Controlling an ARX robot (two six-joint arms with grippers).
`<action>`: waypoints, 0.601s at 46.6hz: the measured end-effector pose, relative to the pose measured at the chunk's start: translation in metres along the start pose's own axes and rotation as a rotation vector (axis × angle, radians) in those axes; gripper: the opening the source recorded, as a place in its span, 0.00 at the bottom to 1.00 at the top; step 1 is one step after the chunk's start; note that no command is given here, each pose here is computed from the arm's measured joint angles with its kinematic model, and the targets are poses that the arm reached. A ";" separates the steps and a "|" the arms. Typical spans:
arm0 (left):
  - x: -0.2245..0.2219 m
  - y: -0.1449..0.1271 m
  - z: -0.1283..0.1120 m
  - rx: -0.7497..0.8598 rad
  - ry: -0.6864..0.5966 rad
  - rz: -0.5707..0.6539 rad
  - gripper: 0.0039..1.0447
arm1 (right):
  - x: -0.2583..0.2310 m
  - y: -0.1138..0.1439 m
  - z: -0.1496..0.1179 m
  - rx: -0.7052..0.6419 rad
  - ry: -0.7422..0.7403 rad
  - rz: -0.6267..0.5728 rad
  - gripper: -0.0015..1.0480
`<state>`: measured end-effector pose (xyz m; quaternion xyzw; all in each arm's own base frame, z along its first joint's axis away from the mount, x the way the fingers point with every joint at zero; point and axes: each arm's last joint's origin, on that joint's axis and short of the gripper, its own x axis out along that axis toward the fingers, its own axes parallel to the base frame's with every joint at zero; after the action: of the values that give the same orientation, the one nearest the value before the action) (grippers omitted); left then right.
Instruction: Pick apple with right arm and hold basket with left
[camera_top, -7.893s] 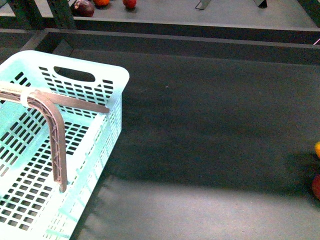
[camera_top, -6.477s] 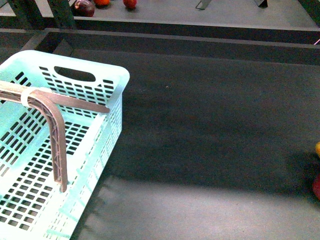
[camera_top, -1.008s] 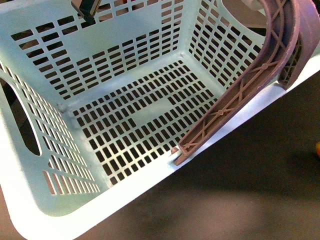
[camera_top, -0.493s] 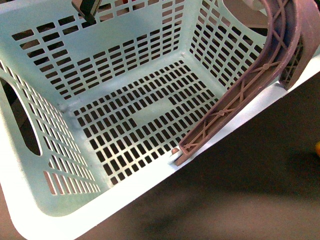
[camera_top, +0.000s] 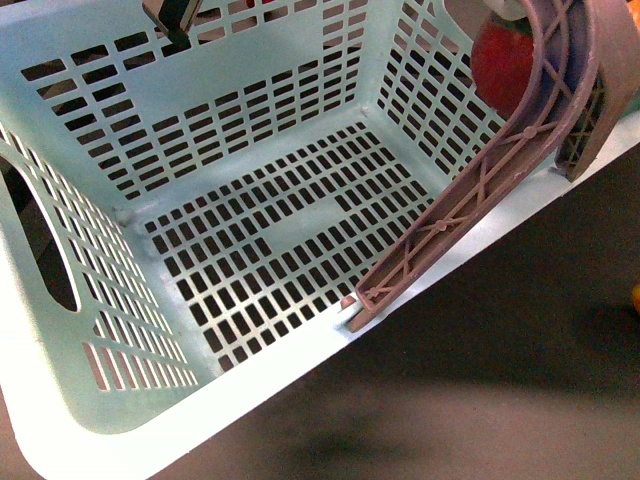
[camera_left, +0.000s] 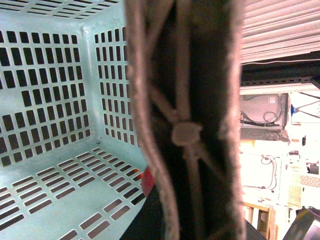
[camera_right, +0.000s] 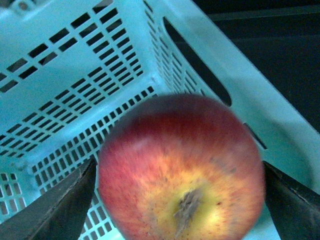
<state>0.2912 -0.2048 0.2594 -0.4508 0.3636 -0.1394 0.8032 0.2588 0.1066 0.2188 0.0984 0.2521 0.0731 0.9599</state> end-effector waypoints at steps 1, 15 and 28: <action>0.000 0.000 0.000 0.000 0.000 0.000 0.05 | -0.001 -0.001 0.002 0.008 -0.010 -0.005 0.92; 0.001 0.001 0.000 0.006 -0.002 0.006 0.04 | -0.050 -0.049 0.018 0.076 -0.209 -0.304 0.91; 0.001 0.001 0.000 0.002 0.009 0.002 0.05 | -0.067 -0.070 -0.015 -0.149 -0.503 -0.128 0.54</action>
<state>0.2912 -0.2051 0.2584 -0.4488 0.3676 -0.1409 0.8023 0.2001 0.0285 0.2217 0.0265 0.0055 0.0039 0.9996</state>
